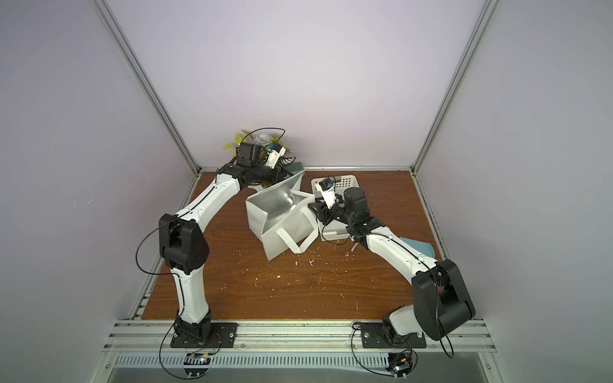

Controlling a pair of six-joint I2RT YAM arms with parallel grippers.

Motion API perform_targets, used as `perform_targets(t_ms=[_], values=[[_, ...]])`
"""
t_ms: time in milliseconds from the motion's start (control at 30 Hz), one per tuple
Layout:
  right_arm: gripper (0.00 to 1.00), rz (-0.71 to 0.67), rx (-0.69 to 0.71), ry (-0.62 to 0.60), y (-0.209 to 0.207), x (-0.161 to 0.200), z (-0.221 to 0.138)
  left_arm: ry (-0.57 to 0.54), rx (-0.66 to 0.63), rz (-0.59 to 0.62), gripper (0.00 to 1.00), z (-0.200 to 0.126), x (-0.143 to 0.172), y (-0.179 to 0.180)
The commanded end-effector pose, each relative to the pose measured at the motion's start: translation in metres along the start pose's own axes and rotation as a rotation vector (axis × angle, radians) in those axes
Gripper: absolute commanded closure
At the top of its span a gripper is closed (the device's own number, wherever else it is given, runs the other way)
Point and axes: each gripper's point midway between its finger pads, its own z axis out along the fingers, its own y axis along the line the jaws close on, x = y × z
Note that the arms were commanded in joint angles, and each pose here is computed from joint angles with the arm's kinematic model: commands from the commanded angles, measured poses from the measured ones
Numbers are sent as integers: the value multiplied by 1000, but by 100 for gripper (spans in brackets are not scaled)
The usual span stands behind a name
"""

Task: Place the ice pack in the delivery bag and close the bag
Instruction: Close the delivery bag at the center of the board.

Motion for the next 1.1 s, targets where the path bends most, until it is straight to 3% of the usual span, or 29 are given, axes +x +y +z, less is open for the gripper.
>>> perform_targets(t_ms=[0, 233, 433, 700, 1067], values=[[56, -95, -22, -107, 4, -38, 6, 37, 82, 1, 59, 1, 14, -19], [37, -176, -36, -131, -2, -34, 19, 66, 149, -14, 58, 3, 29, -28], [22, -223, -160, -198, 0, -30, 16, 75, 174, -12, 59, 1, 35, -33], [19, -240, -345, -208, 7, -27, 29, 96, 243, -34, 60, -2, 46, -44], [17, -272, -447, -265, 15, -38, 36, 102, 278, -59, 60, -4, 47, -51]])
